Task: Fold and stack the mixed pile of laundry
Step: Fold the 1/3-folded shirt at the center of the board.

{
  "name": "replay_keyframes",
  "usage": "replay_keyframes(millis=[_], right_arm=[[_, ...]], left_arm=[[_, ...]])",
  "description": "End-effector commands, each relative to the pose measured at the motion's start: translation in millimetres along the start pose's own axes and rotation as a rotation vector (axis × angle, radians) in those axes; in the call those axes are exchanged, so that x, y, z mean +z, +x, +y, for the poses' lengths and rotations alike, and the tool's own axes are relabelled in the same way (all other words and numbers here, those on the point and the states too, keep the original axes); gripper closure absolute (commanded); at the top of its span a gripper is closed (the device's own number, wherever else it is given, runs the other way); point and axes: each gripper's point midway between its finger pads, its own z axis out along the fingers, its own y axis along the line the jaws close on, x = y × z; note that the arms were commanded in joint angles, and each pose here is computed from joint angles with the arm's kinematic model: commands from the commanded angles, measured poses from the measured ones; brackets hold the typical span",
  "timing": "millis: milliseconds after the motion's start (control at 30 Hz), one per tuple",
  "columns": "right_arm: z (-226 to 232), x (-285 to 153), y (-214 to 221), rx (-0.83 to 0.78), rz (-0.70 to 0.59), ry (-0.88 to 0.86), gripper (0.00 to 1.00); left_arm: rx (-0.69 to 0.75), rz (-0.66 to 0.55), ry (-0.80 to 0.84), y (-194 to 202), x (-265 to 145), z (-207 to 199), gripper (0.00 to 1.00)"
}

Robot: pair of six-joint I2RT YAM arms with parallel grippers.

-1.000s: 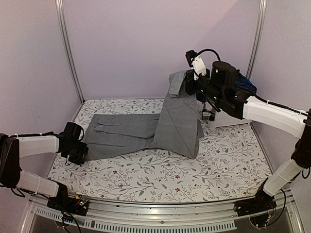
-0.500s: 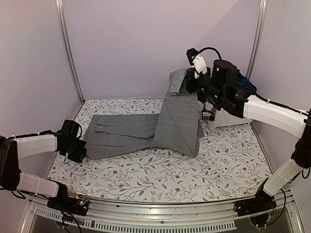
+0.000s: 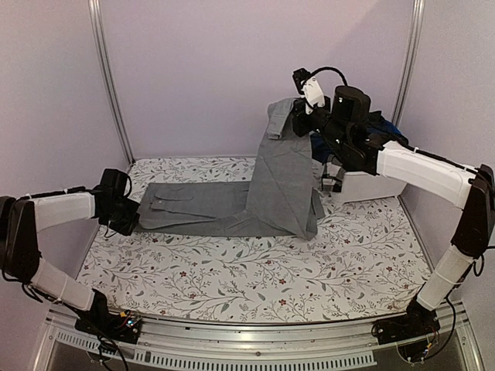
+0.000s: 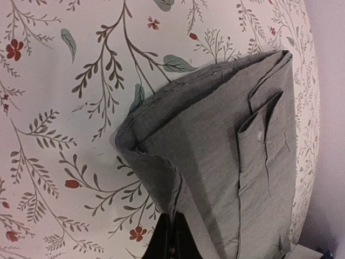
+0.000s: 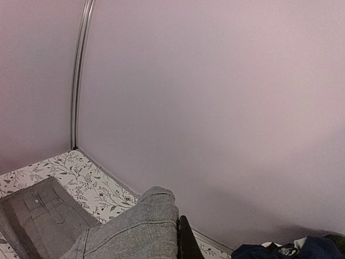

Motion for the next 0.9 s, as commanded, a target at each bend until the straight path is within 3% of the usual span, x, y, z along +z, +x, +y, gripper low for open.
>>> replay_keyframes(millis=[0, 100, 167, 333, 433, 733, 867], right_arm=[[6.5, 16.7, 10.9, -0.067, -0.009, -0.029, 1.00], [11.5, 27.0, 22.4, -0.121, 0.003, -0.044, 1.00], [14.9, 33.6, 28.5, -0.149, 0.005, -0.056, 1.00], [20.3, 53.7, 44.3, -0.209, 0.014, -0.067, 1.00], [22.3, 67.1, 50.5, -0.228, 0.011, -0.062, 1.00], [59.4, 85.2, 59.1, -0.276, -0.078, -0.238, 1.00], [75.1, 90.7, 78.9, -0.247, -0.060, -0.308, 1.00]], left_arm=[[0.031, -0.019, 0.062, -14.6, 12.1, -33.6, 1.00], [0.033, -0.019, 0.066, -19.5, 21.6, -42.4, 1.00], [0.030, -0.016, 0.051, -21.5, 29.7, -42.9, 0.94], [0.035, 0.006, 0.049, -27.0, 53.3, -46.4, 0.73], [0.045, 0.015, 0.091, -28.2, 56.1, -51.7, 0.52], [0.247, -0.107, 0.333, -37.3, 9.4, -85.5, 0.02], [0.318, -0.115, 0.360, -37.8, -2.9, -92.3, 0.00]])
